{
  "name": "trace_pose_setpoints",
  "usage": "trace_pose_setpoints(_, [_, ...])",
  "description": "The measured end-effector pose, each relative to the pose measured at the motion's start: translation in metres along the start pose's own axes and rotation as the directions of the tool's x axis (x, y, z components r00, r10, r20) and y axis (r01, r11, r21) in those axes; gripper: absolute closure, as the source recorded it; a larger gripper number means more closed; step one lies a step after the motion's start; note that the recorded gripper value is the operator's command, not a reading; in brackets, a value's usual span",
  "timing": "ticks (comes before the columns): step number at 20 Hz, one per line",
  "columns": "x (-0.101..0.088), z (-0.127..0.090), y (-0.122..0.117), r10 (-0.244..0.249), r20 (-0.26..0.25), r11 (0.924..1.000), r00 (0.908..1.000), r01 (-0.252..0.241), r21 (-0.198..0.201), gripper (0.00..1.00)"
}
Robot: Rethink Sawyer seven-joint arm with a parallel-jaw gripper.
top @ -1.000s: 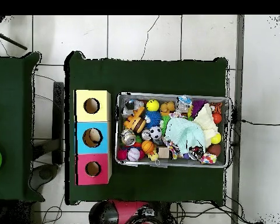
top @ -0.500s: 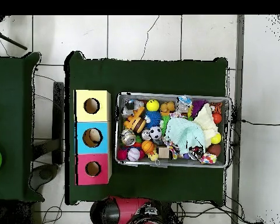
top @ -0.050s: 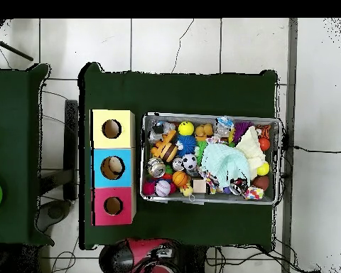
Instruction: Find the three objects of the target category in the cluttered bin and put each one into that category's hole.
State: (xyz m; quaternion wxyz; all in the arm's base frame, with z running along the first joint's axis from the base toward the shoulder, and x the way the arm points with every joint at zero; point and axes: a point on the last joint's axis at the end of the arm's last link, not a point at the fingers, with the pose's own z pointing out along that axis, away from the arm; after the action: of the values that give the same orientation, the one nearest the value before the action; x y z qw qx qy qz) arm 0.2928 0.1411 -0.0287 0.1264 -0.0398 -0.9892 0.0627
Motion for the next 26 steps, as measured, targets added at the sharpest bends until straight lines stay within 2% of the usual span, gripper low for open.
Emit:
trace_pose_setpoints(2, [0.004, -0.001, -0.001, -0.005, -0.001, 0.9999, 1.0000, 0.005, 0.011, 1.00])
trace_pose_setpoints(5, [0.016, -0.018, -0.011, 0.009, 0.004, 0.9996, 1.0000, -0.009, 0.025, 1.00])
trace_pose_setpoints(6, [0.024, -0.039, -0.018, 0.025, 0.013, 0.9993, 0.9996, -0.026, 0.028, 1.00])
trace_pose_setpoints(12, [0.053, -0.125, -0.043, 0.103, 0.011, 0.9932, 0.9946, -0.103, 0.053, 1.00])
trace_pose_setpoints(15, [0.069, -0.165, -0.055, 0.149, -0.015, 0.9867, 0.9887, -0.148, 0.068, 1.00])
trace_pose_setpoints(18, [0.076, -0.191, -0.067, 0.200, -0.051, 0.9781, 0.9785, -0.196, 0.069, 1.00])
trace_pose_setpoints(20, [0.067, -0.202, -0.080, 0.240, -0.065, 0.9698, 0.9687, -0.236, 0.062, 1.00])
trace_pose_setpoints(22, [0.060, -0.203, -0.091, 0.272, -0.065, 0.9618, 0.9602, -0.268, 0.056, 1.00])
trace_pose_setpoints(23, [0.051, -0.202, -0.107, 0.319, -0.065, 0.9475, 0.9455, -0.317, 0.045, 1.00])
trace_pose_setpoints(26, [0.040, -0.196, -0.131, 0.381, -0.060, 0.9244, 0.9225, -0.380, 0.030, 1.00])
